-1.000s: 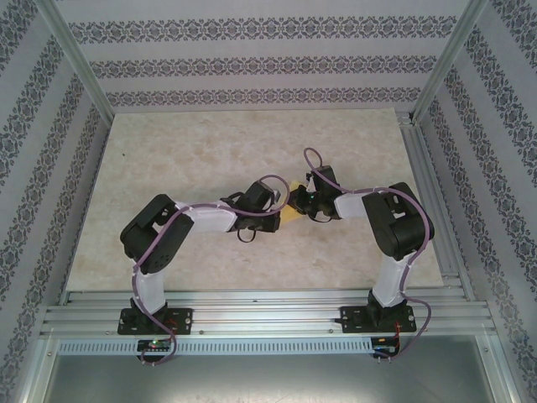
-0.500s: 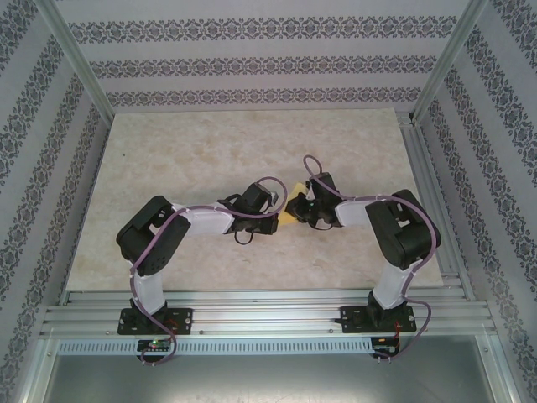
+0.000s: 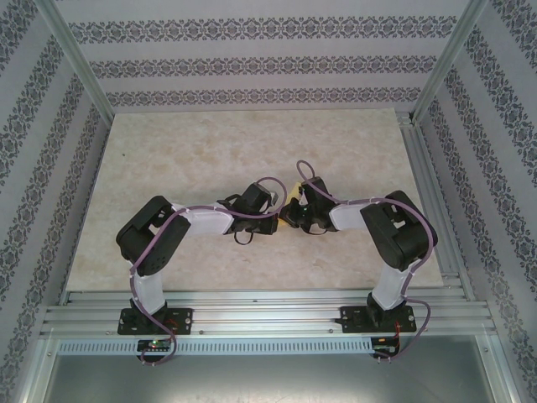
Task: Fold a paper plane with a square sheet of paper (pick it up from the middle)
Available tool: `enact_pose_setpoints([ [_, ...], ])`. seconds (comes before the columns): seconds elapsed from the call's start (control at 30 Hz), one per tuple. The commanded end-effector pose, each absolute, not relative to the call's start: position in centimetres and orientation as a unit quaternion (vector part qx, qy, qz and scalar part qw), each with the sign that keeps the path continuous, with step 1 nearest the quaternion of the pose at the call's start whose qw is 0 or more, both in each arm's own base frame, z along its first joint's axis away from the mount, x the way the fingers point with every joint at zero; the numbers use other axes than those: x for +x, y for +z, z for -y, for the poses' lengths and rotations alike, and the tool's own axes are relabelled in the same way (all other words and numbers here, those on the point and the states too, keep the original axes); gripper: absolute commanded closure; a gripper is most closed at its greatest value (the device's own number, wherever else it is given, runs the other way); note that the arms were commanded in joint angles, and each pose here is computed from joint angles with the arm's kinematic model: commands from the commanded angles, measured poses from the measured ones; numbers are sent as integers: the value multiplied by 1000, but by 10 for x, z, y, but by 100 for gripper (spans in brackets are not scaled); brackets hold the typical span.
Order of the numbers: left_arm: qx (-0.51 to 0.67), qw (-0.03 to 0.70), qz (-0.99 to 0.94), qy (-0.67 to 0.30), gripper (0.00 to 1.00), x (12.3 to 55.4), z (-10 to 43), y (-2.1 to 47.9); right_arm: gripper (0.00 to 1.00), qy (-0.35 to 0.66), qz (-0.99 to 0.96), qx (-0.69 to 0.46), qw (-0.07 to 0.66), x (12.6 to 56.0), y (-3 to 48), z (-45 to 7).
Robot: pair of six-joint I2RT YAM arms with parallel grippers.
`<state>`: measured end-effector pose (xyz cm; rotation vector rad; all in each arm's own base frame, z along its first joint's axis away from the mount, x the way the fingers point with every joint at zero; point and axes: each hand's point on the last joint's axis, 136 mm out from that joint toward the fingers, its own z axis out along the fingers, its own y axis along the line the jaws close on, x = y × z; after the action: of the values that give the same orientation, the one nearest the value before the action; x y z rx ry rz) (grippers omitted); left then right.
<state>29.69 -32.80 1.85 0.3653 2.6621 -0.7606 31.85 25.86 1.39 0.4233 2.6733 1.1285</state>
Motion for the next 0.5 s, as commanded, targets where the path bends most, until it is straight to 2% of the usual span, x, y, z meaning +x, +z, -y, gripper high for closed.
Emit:
enact_pose_setpoints([
  [0.0,120,108,-961,-226,100,269,301,-17,96,383,-907,157,77,303,-3,-261],
  [0.2,119,106,-961,-224,100,269,301,-19,96,395,-903,152,70,298,-2,-268],
  [0.47,127,95,-965,-209,100,264,294,-25,96,316,-931,153,100,318,-13,-225],
])
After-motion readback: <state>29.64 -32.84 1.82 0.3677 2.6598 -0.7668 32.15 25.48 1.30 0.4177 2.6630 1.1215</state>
